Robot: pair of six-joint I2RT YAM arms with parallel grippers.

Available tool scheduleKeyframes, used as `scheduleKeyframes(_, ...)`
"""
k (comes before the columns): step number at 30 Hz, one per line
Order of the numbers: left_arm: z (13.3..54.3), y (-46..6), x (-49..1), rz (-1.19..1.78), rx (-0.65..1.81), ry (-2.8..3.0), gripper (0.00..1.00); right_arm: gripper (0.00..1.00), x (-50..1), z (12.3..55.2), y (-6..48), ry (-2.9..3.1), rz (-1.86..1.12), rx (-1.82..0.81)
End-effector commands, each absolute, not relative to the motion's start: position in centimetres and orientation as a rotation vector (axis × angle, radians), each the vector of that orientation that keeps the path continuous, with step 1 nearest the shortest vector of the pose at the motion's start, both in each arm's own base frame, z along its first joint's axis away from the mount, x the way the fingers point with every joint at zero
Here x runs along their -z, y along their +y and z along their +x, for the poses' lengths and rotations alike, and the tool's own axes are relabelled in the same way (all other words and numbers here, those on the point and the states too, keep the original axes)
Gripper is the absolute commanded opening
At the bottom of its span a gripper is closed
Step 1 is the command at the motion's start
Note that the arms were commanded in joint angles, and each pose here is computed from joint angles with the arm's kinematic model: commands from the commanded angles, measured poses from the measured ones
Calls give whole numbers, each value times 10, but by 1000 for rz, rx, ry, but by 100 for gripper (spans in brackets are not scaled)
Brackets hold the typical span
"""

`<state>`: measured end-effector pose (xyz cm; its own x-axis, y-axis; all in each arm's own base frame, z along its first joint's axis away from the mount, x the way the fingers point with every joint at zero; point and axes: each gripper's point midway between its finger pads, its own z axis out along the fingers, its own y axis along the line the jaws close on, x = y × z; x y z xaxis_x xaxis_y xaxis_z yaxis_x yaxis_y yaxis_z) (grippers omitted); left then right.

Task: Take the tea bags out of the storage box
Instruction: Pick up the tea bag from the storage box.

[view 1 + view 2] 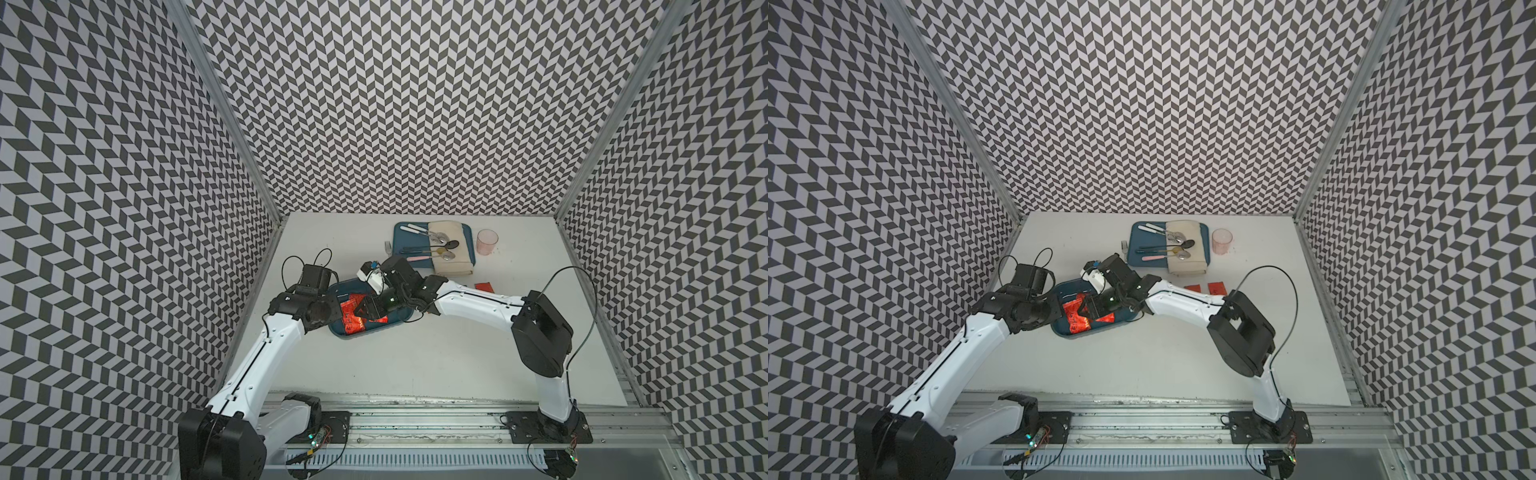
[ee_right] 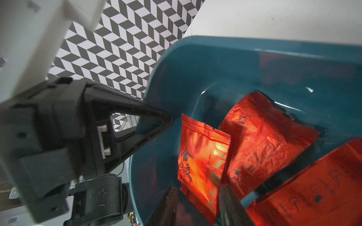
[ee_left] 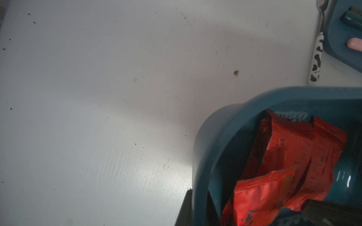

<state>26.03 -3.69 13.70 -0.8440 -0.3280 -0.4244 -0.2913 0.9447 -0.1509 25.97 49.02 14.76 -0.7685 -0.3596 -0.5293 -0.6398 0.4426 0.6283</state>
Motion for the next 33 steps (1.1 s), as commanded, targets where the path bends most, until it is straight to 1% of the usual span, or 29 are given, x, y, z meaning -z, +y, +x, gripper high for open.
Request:
scheduleKeyframes(1,264,-39,-144,-437,138,2604,0,40,-155,263,505,2316,-881,-1298)
scheduleKeyframes(6,264,-39,-144,-437,138,2606,0,37,-143,265,507,2342,-884,-1281)
scheduleKeyframes(14,264,-39,-144,-437,137,2606,0,28,-141,261,510,2337,-897,-1320)
scheduleKeyframes(22,264,-39,-143,-438,135,2608,0,13,-144,259,514,2315,-910,-1355)
scheduleKeyframes(28,264,-39,-143,-437,135,2609,0,0,-154,257,516,2284,-918,-1370)
scheduleKeyframes(33,264,-39,-143,-438,137,2608,0,0,-161,258,515,2266,-912,-1365)
